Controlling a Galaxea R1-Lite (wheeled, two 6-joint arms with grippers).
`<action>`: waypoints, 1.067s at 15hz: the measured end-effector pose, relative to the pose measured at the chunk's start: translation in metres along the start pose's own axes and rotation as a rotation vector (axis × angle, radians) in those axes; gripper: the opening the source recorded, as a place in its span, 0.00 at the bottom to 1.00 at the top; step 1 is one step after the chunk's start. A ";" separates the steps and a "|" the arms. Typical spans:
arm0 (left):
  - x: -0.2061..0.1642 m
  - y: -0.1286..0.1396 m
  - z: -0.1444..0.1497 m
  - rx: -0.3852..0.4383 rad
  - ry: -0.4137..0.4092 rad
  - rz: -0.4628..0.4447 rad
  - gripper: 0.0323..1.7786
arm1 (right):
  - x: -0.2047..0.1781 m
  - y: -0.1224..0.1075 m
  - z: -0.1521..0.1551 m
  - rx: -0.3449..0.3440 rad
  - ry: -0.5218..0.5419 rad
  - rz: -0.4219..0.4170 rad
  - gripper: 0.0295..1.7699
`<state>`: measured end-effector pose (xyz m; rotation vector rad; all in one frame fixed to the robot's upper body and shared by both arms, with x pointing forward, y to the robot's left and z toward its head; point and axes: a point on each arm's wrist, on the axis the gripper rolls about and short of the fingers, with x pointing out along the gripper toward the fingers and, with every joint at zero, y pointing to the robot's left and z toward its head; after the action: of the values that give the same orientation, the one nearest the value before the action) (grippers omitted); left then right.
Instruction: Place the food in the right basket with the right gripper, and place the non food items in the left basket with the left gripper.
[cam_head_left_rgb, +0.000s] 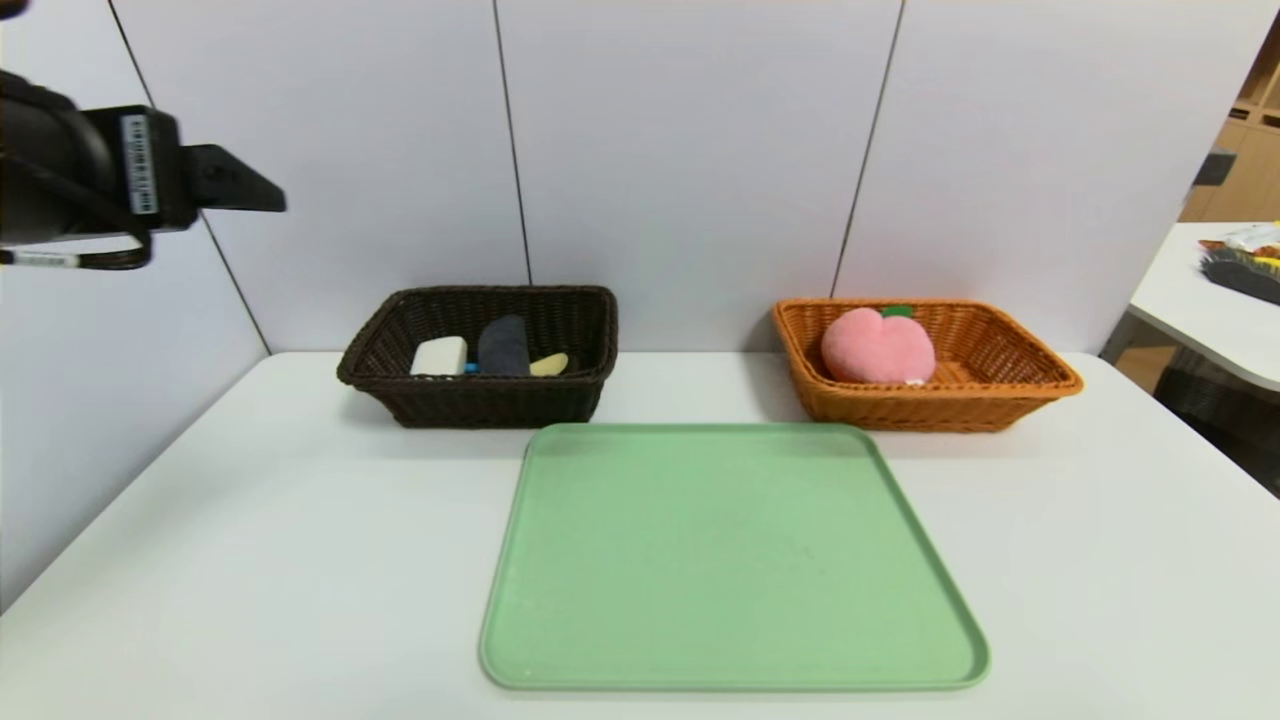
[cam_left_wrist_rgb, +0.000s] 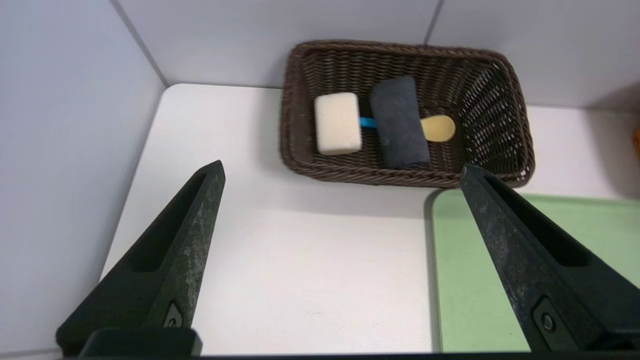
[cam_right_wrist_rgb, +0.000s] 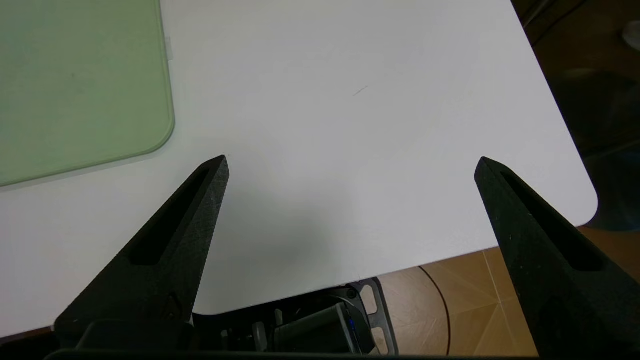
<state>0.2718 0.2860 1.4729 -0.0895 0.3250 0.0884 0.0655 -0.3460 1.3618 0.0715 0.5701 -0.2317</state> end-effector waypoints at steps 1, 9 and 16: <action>-0.013 0.013 -0.008 -0.020 -0.004 0.032 0.94 | -0.004 -0.003 -0.010 0.001 -0.017 0.003 0.96; -0.139 0.082 -0.137 0.036 -0.104 0.265 0.95 | -0.022 -0.021 -0.073 -0.015 -0.176 0.026 0.96; -0.180 0.096 -0.230 0.083 -0.167 0.282 0.95 | -0.032 -0.010 -0.088 -0.068 -0.280 0.065 0.96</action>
<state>0.0201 0.3448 1.3070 0.0465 0.1725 0.3596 -0.0096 -0.3378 1.3049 -0.0090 0.2961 -0.1549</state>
